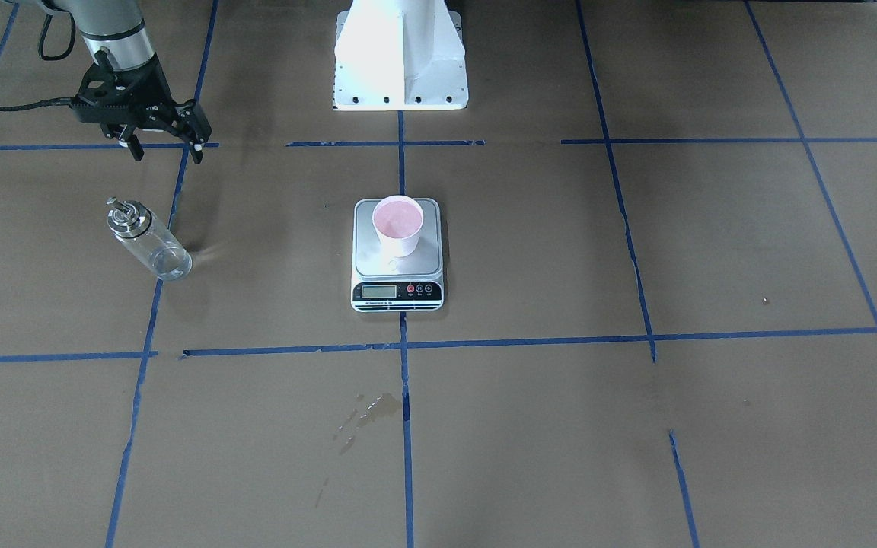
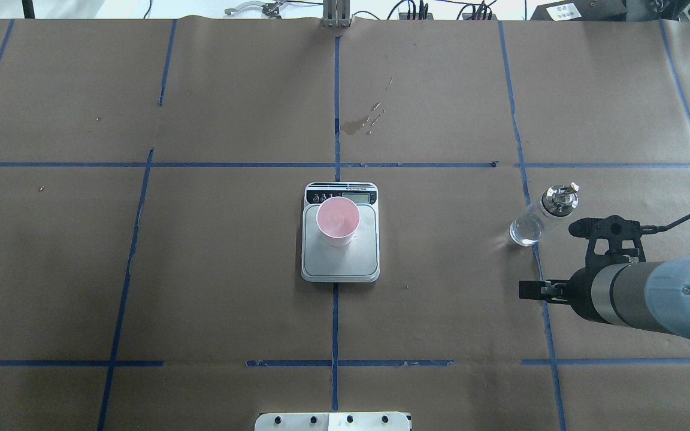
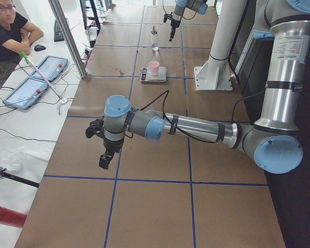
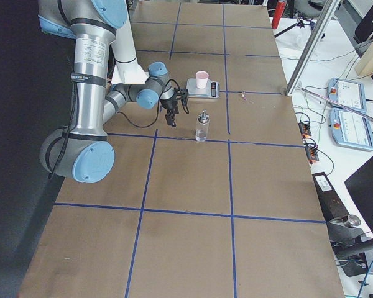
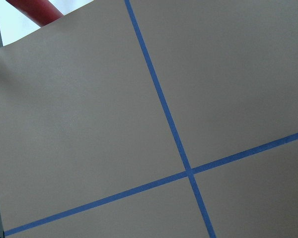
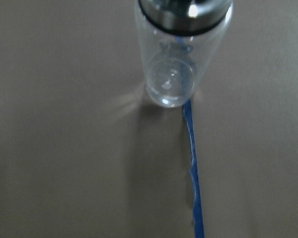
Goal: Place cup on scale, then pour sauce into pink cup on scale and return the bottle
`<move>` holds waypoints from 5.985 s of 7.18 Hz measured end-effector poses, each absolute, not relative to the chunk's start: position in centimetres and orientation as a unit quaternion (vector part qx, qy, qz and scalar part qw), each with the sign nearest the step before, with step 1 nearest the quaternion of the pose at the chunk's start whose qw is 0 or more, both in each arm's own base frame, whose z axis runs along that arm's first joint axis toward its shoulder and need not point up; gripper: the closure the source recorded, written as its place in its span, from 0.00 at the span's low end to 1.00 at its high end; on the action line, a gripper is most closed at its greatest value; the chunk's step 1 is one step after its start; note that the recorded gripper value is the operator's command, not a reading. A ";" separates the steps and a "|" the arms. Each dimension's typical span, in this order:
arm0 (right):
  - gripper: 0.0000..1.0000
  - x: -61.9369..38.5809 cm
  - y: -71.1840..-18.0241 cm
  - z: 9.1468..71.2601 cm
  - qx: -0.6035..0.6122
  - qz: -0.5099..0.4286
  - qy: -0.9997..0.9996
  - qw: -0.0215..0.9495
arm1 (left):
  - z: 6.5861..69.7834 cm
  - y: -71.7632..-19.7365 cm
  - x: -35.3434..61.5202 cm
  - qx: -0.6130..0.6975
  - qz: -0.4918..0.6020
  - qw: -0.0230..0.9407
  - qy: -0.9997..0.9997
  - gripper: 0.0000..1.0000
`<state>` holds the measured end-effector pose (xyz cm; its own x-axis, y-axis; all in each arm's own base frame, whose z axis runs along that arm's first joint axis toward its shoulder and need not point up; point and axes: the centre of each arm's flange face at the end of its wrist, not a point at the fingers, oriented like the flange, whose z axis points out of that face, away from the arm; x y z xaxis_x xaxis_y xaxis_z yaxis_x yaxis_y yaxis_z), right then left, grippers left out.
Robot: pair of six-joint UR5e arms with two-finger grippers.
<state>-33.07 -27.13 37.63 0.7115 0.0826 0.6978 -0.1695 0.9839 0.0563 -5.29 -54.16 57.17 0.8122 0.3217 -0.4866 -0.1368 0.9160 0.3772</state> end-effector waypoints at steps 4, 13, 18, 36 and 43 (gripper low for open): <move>0.00 -28.8 -24.6 31.1 -0.073 0.025 -0.452 0.889 | 57.2 -54.2 -5.3 0.165 0.124 0.937 0.281 0.00; 0.00 -2.9 -47.5 34.9 0.034 0.265 -0.497 0.826 | 56.9 -54.1 -5.2 0.167 0.124 0.936 0.283 0.00; 0.00 5.9 -47.4 58.6 0.078 0.030 -0.403 0.911 | 56.5 -54.1 -5.2 0.170 0.125 0.936 0.283 0.00; 0.00 9.3 -46.2 63.9 0.019 -0.059 -0.406 0.912 | 64.4 -48.9 -6.3 0.068 0.131 0.918 0.368 0.00; 0.00 9.3 -46.2 63.8 0.020 -0.058 -0.406 0.912 | 63.9 -48.5 -10.2 0.088 0.096 0.922 0.364 0.00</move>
<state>9.30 -46.18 63.79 0.6638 -0.1221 0.7379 0.0902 0.9925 0.0831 -10.20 -48.46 63.88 0.7161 0.2419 -0.6547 -0.1138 0.9659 0.2324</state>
